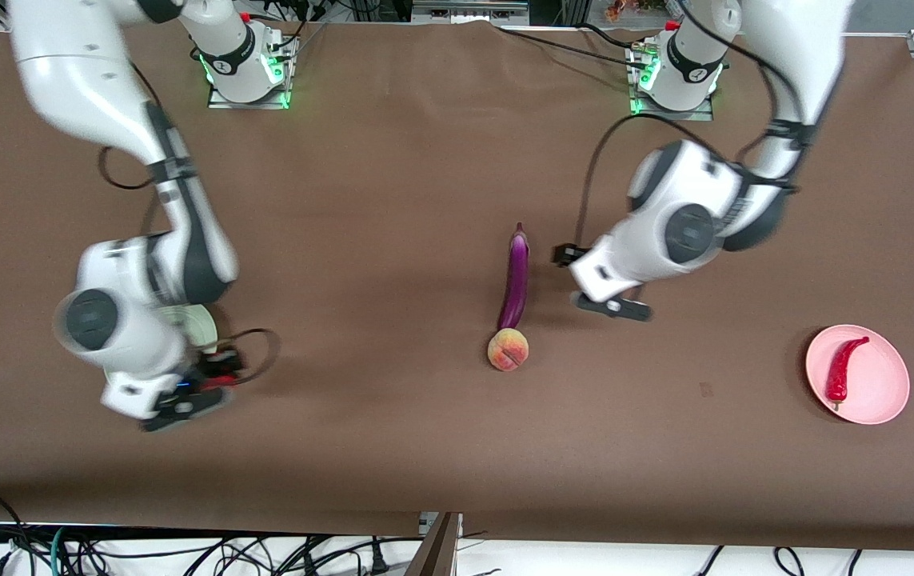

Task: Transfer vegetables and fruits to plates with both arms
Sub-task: 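Carry the apple to the green plate while the left gripper reaches the eggplant, then release the apple on the green plate while the left gripper grasps the eggplant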

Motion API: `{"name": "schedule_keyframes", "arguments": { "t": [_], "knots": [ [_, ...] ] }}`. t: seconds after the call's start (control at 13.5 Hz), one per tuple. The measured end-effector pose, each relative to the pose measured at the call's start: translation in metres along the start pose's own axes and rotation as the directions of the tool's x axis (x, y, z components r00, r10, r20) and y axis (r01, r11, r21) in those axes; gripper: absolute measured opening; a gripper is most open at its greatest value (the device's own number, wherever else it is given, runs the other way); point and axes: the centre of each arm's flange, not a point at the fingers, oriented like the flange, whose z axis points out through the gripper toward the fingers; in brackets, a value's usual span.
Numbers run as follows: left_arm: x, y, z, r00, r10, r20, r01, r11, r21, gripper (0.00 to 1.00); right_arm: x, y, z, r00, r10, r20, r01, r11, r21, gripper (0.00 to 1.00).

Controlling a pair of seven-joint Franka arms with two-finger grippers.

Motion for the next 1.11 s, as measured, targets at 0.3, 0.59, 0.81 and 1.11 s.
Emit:
{"name": "schedule_keyframes", "arguments": {
  "t": [0.3, 0.59, 0.81, 1.11],
  "knots": [
    [-0.020, 0.038, 0.086, 0.996, -0.019, -0.083, 0.021, 1.000, 0.022, 1.00, -0.048, 0.065, 0.024, 0.998, -0.050, 0.043, 0.049, 0.998, 0.026, 0.81],
    [-0.019, 0.049, 0.138, 0.988, -0.030, -0.154, 0.039, 0.998, 0.052, 0.94, -0.076, 0.069, 0.062, 0.993, -0.031, 0.112, 0.024, 0.997, 0.070, 0.81],
    [-0.019, 0.050, 0.143, 0.984, -0.072, -0.163, 0.080, 0.996, 0.045, 0.62, -0.086, 0.080, 0.068, 0.993, -0.012, 0.121, 0.003, 0.997, 0.075, 0.81],
    [-0.017, 0.044, 0.121, 0.987, -0.097, -0.124, 0.111, 0.988, 0.106, 0.37, -0.090, 0.080, 0.076, 0.991, -0.004, 0.131, -0.007, 0.996, 0.085, 0.98]
  ]
}}
